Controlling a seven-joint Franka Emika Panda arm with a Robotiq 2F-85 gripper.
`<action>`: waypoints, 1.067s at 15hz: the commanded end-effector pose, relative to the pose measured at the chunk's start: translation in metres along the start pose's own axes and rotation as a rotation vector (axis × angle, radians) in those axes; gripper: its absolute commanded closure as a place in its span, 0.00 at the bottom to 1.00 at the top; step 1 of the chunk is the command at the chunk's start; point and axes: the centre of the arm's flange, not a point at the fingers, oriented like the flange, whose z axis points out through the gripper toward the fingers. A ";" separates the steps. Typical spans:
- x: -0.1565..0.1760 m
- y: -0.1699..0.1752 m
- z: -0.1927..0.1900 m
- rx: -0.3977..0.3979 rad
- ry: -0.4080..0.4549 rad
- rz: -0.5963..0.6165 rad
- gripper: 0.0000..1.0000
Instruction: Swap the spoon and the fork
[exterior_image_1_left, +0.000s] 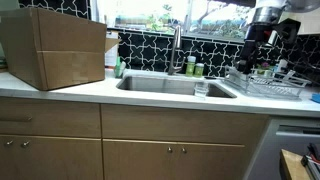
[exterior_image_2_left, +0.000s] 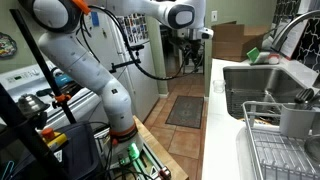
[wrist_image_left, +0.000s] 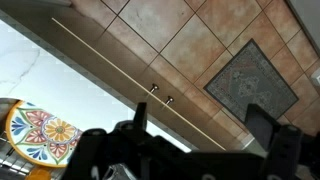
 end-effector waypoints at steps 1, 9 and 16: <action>0.000 0.000 0.000 0.000 0.000 0.000 0.00; -0.005 0.150 -0.101 -0.104 0.115 0.424 0.00; -0.015 0.182 -0.126 -0.114 0.191 0.501 0.00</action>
